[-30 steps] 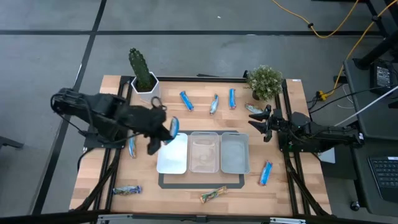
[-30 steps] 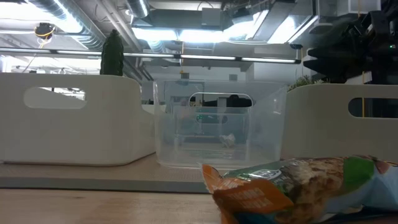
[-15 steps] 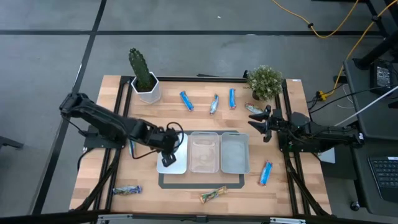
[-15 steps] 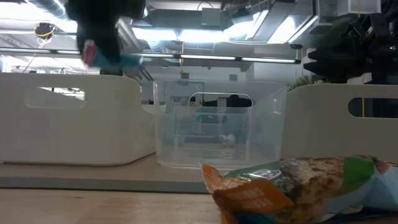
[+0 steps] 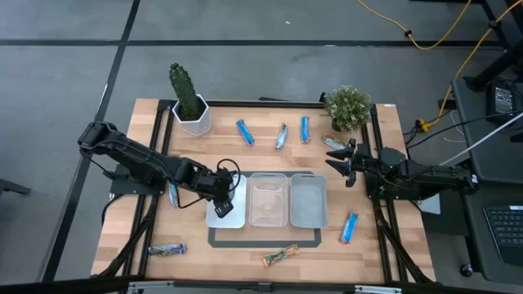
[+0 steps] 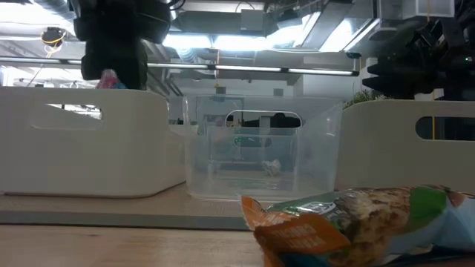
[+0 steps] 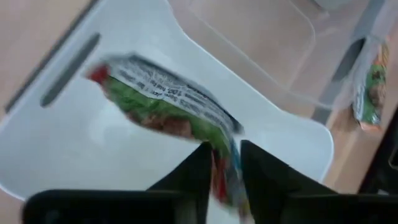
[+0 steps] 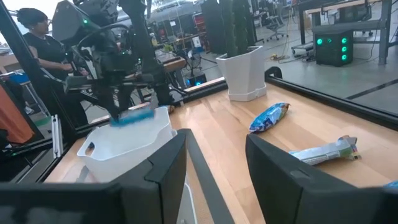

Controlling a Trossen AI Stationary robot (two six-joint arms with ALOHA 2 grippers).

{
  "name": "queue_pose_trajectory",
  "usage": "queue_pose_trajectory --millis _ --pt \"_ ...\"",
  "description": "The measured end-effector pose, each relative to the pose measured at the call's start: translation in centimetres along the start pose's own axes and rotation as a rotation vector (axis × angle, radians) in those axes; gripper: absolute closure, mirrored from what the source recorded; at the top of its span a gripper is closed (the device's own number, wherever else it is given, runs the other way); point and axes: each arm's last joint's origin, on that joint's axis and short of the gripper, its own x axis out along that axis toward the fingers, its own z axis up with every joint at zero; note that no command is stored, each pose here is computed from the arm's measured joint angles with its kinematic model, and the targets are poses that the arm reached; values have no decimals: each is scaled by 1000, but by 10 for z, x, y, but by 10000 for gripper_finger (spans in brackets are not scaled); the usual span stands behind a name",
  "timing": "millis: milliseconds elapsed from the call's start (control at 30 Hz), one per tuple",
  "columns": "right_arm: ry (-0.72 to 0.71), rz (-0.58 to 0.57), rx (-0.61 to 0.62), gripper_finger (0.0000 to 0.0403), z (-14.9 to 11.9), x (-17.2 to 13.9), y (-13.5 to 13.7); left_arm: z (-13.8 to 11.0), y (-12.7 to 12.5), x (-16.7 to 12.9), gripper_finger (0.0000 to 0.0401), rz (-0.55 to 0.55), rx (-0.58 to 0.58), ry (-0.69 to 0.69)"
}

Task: Pick and place Granola Bars by type
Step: Put the red granola bar into the white bin, then put the blue granola bar into the transparent bin

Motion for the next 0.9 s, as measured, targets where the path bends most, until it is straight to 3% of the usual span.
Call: queue_pose_trajectory --millis 233,367,500,667,900 --pt "-1 0 -2 235 0 0 0 -1 -1 -3 211 -38 -58 46" --pt "-1 0 -2 235 0 0 0 -2 -2 -14 172 -100 -124 52" --pt "-1 0 -1 235 0 0 0 -6 -10 -36 166 -221 -157 17" --pt "-1 0 -1 235 0 0 0 -19 -27 -69 177 -444 -100 -48" --pt "-1 0 -4 235 0 0 0 -56 -44 -112 191 -717 3 29"
